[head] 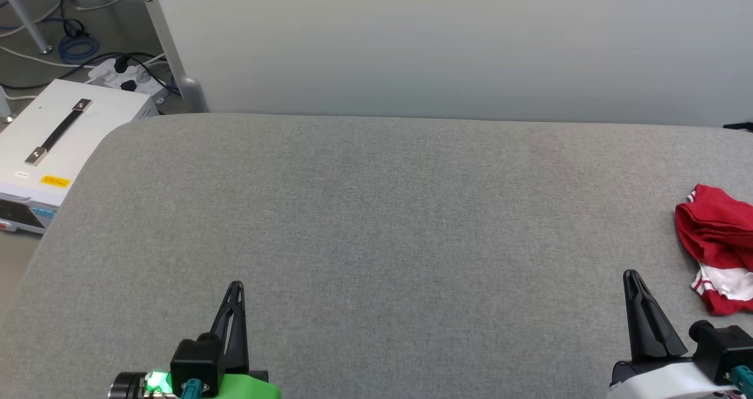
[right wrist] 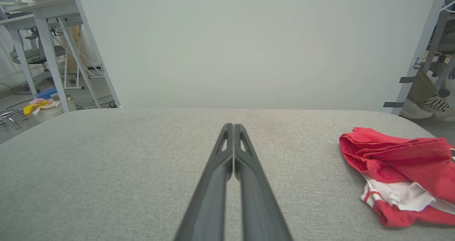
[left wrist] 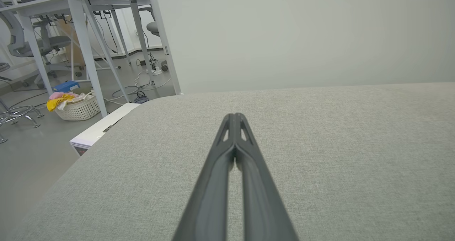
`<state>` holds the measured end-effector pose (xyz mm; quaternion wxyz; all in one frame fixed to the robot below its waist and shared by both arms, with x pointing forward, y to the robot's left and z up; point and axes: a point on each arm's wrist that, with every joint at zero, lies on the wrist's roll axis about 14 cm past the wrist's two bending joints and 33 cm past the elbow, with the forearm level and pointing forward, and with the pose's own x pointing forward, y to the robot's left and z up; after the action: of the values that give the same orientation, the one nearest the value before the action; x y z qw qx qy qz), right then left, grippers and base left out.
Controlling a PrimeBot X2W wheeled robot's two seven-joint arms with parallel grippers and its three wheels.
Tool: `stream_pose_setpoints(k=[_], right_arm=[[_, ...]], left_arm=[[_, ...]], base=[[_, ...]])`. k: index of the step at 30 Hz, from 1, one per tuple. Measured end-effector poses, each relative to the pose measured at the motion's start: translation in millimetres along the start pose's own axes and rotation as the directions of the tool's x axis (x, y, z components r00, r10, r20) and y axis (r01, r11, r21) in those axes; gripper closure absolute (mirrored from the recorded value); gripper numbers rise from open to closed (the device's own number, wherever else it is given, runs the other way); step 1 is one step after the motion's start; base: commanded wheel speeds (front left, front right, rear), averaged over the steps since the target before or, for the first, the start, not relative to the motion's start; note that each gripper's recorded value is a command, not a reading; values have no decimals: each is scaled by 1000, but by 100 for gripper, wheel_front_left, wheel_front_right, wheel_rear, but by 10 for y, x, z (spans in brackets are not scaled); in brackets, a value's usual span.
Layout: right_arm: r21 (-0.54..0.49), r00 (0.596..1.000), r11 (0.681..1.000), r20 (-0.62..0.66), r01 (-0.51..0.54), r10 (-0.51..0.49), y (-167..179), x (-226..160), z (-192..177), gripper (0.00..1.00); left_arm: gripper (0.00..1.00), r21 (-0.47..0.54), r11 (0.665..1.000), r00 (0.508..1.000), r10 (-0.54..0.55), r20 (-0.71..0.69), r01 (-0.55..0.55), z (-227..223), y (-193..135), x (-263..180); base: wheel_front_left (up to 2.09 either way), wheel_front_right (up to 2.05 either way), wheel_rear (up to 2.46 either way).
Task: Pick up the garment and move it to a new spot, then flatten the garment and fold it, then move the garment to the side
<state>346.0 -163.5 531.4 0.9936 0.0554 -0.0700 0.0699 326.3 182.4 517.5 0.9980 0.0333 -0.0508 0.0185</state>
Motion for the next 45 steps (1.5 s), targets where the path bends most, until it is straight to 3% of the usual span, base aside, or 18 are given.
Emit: stream_pose_setpoints(k=[45], right_arm=[[-57,998,998,-69,-2,-2,4,73,-63,100]], left_arm=[[100,-8,1000,999,-11,-52,11,-19,-6,164]], base=[[0,0,0]])
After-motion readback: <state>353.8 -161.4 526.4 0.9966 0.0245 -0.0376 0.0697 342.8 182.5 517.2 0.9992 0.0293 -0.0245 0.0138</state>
